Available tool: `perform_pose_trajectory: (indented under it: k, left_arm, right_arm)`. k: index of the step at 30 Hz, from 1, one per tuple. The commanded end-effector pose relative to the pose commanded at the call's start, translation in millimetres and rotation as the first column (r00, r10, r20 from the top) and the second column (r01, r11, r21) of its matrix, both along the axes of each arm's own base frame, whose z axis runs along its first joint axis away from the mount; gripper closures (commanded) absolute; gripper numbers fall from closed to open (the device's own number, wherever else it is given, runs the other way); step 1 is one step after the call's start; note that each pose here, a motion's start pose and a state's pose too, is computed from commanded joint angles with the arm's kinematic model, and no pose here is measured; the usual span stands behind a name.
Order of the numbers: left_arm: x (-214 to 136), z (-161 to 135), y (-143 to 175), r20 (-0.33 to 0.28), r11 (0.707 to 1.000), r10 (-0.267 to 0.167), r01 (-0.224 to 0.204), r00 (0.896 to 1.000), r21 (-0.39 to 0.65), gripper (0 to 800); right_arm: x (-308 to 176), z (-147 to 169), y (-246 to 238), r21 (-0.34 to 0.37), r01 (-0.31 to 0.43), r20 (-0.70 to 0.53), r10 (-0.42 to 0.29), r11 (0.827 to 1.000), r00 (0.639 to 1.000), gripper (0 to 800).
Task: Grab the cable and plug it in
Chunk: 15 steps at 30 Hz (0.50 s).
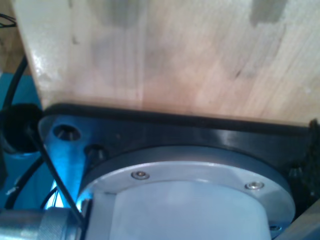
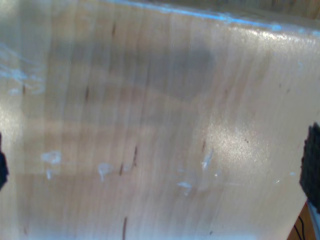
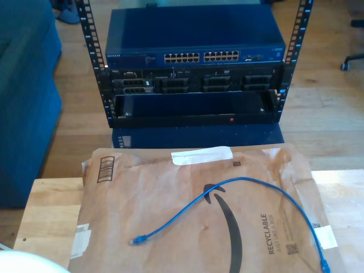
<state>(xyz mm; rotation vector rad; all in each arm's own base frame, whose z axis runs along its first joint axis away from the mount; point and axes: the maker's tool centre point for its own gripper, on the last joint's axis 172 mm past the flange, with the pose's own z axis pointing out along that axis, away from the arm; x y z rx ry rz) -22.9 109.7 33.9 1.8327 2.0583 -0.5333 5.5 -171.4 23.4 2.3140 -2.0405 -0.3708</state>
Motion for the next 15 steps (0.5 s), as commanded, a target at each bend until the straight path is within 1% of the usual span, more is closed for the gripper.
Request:
perform_pose_trajectory:
  k: [15]
  left_arm:
    - [0.0, 0.1, -0.4, 0.001, 1.0, -0.001, 0.001, 1.0, -0.002, 0]
  right_arm:
    - [-0.1, 0.0, -0.4, -0.002, 0.003, 0.0, -0.003, 1.0, 1.0, 1]
